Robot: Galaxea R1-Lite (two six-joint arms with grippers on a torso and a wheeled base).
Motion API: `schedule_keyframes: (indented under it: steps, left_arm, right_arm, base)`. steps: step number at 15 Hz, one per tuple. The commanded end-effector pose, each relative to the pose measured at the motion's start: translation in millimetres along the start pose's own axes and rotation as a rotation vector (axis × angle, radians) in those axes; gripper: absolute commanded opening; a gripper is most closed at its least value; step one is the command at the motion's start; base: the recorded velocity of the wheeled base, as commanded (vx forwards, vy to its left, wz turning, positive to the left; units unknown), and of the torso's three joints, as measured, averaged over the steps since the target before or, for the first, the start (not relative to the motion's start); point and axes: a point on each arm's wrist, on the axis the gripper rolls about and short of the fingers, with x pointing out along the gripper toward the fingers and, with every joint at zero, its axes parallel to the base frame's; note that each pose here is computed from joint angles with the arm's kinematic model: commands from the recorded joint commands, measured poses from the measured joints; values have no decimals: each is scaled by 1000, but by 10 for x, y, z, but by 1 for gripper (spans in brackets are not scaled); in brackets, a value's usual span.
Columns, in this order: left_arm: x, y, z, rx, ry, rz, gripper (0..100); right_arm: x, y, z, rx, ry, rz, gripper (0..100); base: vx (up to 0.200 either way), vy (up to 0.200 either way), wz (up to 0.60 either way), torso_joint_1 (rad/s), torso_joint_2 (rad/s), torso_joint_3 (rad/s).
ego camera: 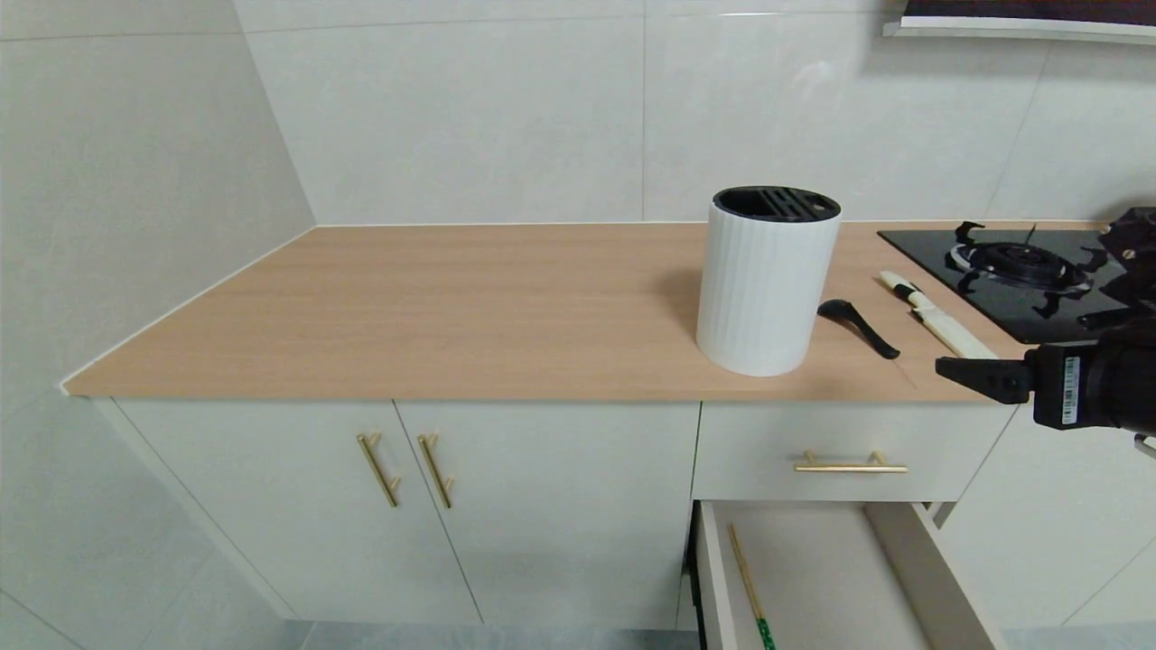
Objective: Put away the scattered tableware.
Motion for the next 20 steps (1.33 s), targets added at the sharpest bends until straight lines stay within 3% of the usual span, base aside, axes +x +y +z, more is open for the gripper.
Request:
schedule_keyframes:
  steps: [1,4,8,12,20]
  left_arm:
    - [0,0,0,0,0,0,100]
    - [0,0,0,0,0,0,100]
    - [0,0,0,0,0,0,100]
    - [0,0,0,0,0,0,100]
    - [0,0,0,0,0,0,100]
  right_arm:
    - [22,-19,2,4,1,-9,100]
    - [260,-162,80,-19,-16,-66,100]
    - [1212,-530,277,8,-15,19,100]
    - [1788,-601,88,-9,10,97,100]
    - [2496,-879,-319,10,-35,47,100]
  base:
    - [0,0,0,85,-173,-105]
    - [0,0,0,23,-54,-32]
    - [0,0,0,0,0,0]
    - [0,0,0,0,0,0]
    - [0,0,0,0,0,0]
